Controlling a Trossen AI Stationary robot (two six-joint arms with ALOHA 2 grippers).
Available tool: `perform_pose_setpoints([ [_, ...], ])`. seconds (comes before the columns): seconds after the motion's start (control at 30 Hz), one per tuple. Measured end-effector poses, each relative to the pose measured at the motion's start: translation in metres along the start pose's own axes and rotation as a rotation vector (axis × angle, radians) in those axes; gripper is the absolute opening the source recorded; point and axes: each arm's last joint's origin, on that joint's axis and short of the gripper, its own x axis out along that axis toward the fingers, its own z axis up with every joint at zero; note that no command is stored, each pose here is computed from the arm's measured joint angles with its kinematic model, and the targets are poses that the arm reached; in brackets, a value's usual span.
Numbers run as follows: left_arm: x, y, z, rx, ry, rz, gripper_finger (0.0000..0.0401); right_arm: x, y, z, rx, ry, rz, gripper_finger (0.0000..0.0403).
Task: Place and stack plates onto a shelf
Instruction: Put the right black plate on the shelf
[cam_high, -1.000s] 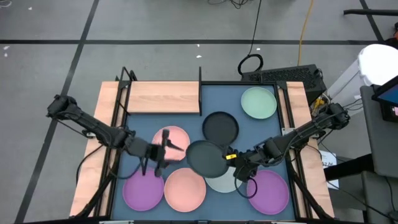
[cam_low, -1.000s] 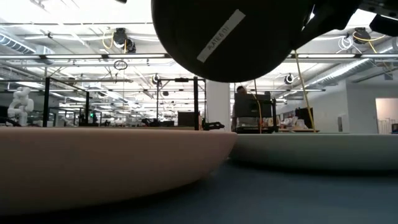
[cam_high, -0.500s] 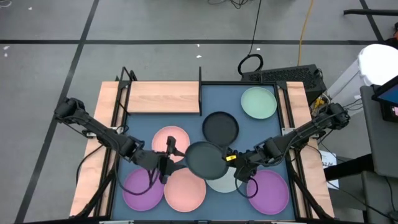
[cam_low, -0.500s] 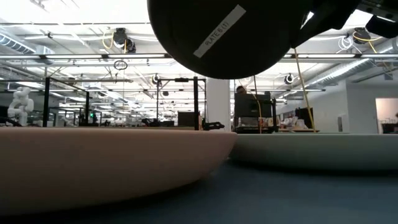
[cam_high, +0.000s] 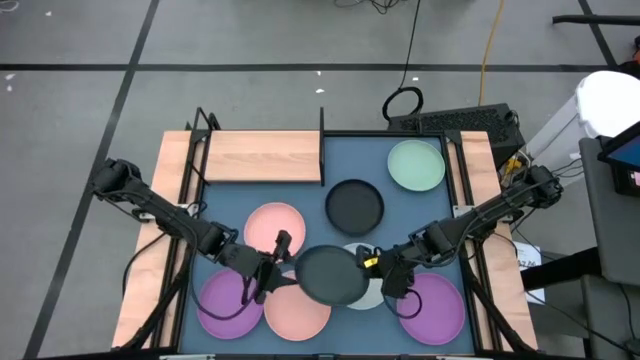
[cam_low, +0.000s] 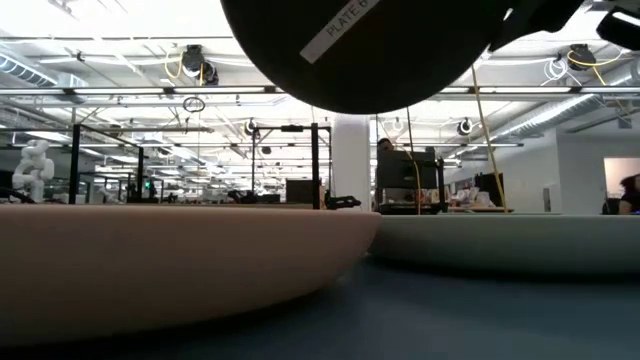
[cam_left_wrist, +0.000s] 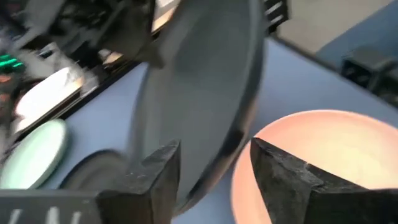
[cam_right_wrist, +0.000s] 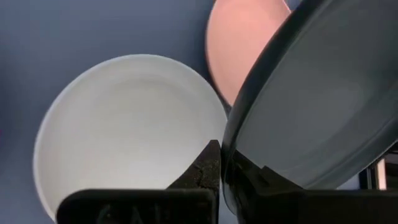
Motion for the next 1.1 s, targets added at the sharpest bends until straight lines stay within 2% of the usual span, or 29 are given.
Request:
perform_pose_setpoints([
  [0.1,0.000,-0.001,0.002,0.000,-0.040,-0.053,0.0159,0.000,0.000,0.000,-0.018,-0.006,-0.003,0.0004],
  [0.27,0.000,-0.001,0.003,0.038,-0.047,-0.062,0.0102,0.000,-0.001,0.002,-0.022,-0.036,0.001,0.0004],
  [0.5,-0.001,-0.003,0.007,0.086,-0.120,-0.122,0.0065,0.000,-0.004,0.005,-0.029,-0.079,-0.020,0.0005],
  [0.63,-0.002,-0.005,0.009,0.109,-0.159,-0.186,0.0046,-0.001,-0.009,0.008,0.136,-0.124,-0.065,0.0016],
  [0.8,-0.001,-0.004,0.009,0.118,-0.177,-0.196,0.0020,-0.003,-0.015,0.010,0.180,-0.141,-0.123,0.0056],
  [1.1,-0.001,-0.003,0.010,0.113,-0.200,-0.226,0.0012,-0.006,-0.025,0.016,0.427,-0.216,-0.227,0.0129],
])
